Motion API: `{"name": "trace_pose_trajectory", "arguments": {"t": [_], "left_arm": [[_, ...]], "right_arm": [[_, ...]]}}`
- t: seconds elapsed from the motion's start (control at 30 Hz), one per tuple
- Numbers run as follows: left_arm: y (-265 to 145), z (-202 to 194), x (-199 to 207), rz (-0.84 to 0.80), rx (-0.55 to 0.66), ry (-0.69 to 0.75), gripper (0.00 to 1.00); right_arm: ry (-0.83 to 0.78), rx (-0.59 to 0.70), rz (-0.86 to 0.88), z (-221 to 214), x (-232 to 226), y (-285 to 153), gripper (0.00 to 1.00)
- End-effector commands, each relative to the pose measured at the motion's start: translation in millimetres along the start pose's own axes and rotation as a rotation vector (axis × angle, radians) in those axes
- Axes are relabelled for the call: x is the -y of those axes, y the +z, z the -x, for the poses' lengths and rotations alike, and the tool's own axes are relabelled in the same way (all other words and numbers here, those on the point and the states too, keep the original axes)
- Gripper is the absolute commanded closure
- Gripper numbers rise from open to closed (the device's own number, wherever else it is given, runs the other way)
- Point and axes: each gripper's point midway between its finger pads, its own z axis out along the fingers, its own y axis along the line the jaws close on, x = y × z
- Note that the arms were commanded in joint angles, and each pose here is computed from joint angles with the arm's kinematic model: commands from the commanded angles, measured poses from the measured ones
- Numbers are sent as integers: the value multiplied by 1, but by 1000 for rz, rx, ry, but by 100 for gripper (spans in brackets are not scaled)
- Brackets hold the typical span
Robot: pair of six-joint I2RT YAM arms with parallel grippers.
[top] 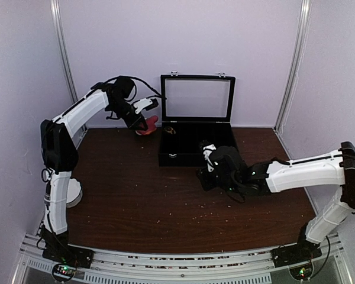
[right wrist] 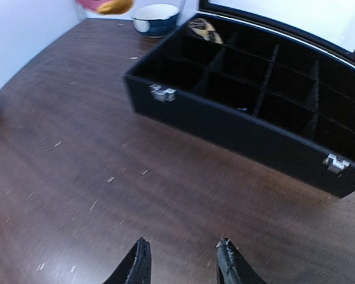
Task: Roll the socks
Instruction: Pick up the sock from the center of the board, then move the storage box to the center of the board.
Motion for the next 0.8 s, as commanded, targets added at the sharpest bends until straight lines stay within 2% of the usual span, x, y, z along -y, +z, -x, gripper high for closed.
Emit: {"name": "trace_pose_trajectory", "arguments": {"t": [0.0, 0.13, 0.23, 0.33, 0.47, 0.77], "left_arm": [[12, 27, -11, 81, 76, 12, 100], [30, 26, -10, 87, 72, 32, 100], [40, 20, -8, 74, 75, 20, 100], [44, 16, -4, 65, 88, 13, 100], [47, 11, 0, 52, 82, -5, 100], [39, -1, 12, 25, 59, -1, 100]], "right_arm": [[2, -16, -212, 32, 47, 35, 61], [47, 24, -196, 74, 52, 71, 61], [74, -23, -203, 82, 58, 107, 60], [85, -111, -199, 67, 60, 147, 60], [90, -196, -213, 54, 61, 177, 60], [193, -325, -177, 21, 68, 187, 63]]}}
